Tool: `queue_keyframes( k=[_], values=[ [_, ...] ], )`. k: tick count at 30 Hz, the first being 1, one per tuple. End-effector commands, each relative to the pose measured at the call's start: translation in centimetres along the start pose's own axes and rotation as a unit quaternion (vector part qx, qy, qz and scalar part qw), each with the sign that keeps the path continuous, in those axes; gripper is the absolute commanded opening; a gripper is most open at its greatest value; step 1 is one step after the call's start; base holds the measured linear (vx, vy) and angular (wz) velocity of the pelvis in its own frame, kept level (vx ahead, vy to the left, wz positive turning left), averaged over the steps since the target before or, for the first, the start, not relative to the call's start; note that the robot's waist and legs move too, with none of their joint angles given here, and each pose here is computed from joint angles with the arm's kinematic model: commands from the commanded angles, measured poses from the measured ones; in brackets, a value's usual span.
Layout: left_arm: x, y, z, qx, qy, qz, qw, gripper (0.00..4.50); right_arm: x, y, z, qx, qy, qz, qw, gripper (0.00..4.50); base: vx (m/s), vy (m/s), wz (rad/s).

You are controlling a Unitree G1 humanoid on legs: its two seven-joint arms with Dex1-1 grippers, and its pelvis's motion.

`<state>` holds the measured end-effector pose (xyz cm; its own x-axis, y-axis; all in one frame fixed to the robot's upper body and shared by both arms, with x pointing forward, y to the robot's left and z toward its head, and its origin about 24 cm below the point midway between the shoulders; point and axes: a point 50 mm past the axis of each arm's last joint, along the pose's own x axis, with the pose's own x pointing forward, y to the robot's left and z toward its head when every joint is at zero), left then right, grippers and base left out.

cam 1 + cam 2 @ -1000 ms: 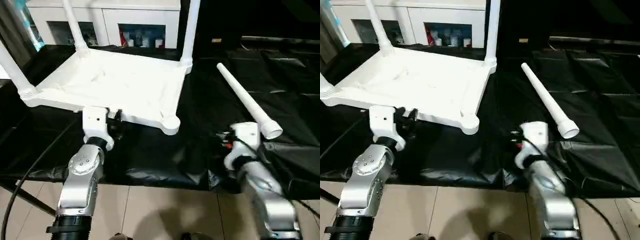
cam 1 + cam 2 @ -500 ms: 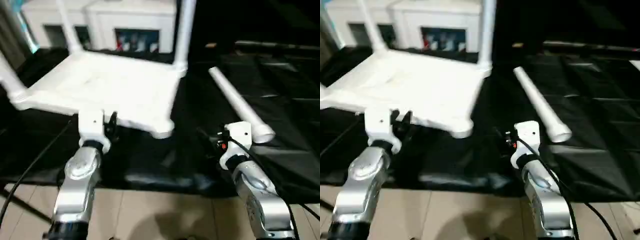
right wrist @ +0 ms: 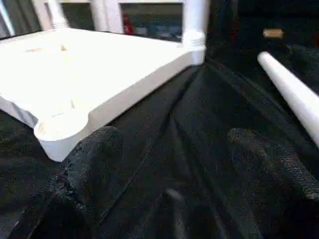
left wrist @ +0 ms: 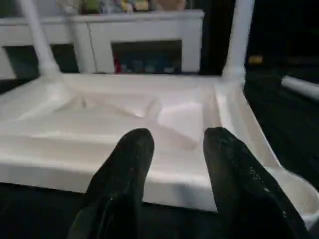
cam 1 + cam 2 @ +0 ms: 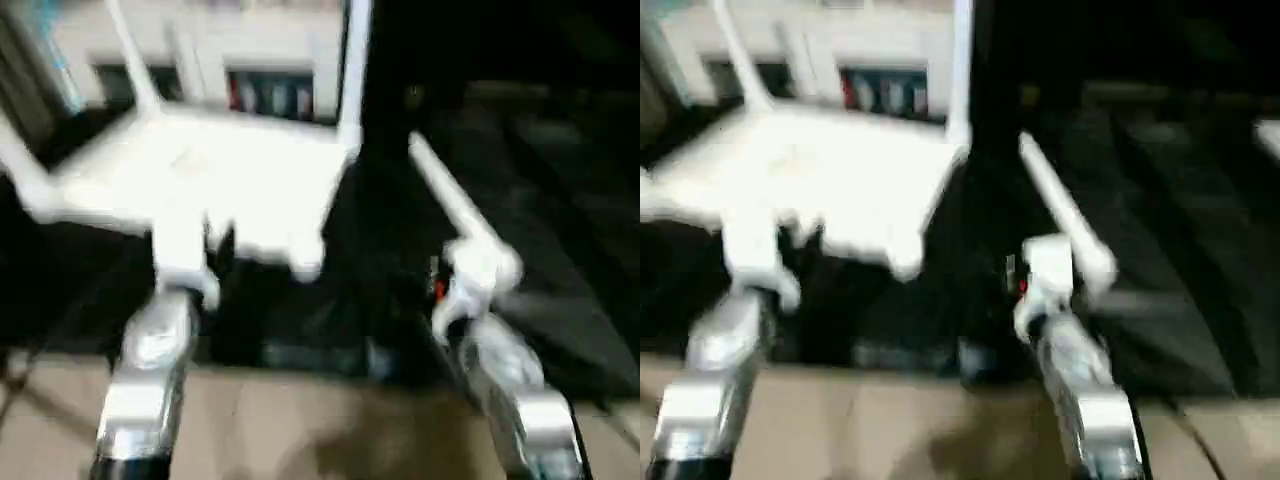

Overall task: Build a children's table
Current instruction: Move to table

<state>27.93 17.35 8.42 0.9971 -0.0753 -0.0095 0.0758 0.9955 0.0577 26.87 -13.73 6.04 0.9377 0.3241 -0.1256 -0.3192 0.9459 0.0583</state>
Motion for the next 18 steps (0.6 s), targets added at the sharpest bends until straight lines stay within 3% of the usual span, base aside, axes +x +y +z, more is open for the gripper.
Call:
queue_keyframes(
  k=[1,9,13,16,18],
  values=[
    [0.0,-0.2,-0.1,-0.003,0.007,-0.003,1.0,2.03,0.2,0.0,0.3,-0.015,-0.004,0.008,1.0,3.77,0.136,-0.039,-0.16],
    [-0.2,0.0,-0.1,0.003,0.011,0.003,1.0,2.03,0.4,-0.1,0.4,0.002,-0.008,0.009,1.0,3.77,0.161,-0.014,-0.01],
    [-0.5,-0.1,-0.2,0.0,0.013,0.005,1.0,2.03,0.3,-0.3,0.3,-0.006,-0.005,0.005,1.0,3.77,-0.081,0.012,-0.16],
    [-0.6,-0.1,-0.3,0.002,0.017,0.004,1.0,2.03,0.3,-0.9,0.4,-0.025,0.006,-0.045,0.999,3.77,0.001,-0.024,-0.03],
    [-0.6,-0.1,-0.3,-0.001,0.018,-0.002,1.0,2.03,0.4,-1.2,0.4,-0.014,0.039,-0.035,0.999,3.77,-0.03,-0.009,0.0]
  ],
)
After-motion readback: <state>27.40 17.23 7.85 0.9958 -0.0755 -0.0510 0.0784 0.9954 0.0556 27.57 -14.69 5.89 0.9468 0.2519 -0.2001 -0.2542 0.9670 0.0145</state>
